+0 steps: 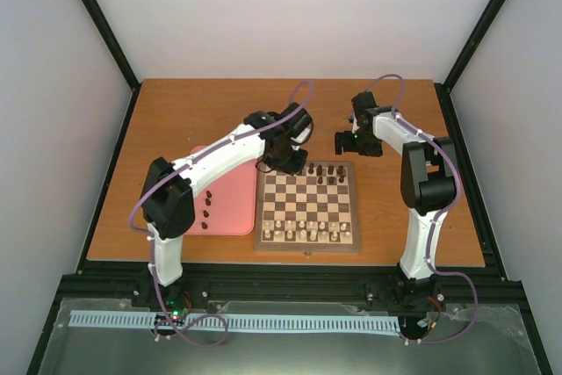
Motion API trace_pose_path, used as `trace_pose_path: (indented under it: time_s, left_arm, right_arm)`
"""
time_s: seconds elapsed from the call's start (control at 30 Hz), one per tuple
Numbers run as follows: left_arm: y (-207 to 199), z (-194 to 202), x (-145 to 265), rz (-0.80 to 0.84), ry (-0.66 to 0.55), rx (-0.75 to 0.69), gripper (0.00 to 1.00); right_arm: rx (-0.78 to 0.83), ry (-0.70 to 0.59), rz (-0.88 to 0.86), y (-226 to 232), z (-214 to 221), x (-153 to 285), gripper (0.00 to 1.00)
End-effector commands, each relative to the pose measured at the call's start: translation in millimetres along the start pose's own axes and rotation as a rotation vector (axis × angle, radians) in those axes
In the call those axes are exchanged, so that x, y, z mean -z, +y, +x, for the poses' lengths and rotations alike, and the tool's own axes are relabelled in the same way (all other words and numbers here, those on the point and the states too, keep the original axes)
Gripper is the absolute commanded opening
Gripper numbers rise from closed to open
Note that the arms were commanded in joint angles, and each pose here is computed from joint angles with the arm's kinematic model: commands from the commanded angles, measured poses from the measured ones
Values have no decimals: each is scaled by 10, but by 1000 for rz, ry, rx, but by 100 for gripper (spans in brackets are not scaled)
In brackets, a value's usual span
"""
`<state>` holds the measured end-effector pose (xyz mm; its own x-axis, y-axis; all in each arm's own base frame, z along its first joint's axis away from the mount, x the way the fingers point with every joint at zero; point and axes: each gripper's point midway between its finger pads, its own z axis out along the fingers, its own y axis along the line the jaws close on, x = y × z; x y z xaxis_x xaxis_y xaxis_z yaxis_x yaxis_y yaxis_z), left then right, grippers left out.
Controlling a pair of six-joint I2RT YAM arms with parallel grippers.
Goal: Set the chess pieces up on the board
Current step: Place the chess piece on the chessboard.
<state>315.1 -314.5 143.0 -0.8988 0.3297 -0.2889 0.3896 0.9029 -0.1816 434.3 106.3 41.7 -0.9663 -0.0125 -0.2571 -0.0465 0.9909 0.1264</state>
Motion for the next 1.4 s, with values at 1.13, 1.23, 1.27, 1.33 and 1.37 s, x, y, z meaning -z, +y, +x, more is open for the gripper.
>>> trace_pose_path:
  time_s: [1.13, 1.23, 1.27, 1.33, 1.37]
  left_arm:
    - [-444, -30, -863, 3, 149, -134, 7]
    - [-439, -45, -881, -1, 143, -132, 7]
    - [-442, -56, -879, -1, 139, -133, 7]
    - [-444, -68, -885, -2, 136, -132, 8]
    - [-447, -73, -889, -1, 136, -132, 8]
  right_arm:
    - [0, -7, 16, -41, -41, -20, 100]
    - [-2, -9, 16, -47, -43, -14, 100]
    - [-2, -9, 16, -48, -43, -15, 100]
    - [-3, -8, 16, -53, -42, -16, 100]
    - [-3, -7, 16, -55, -39, -20, 100]
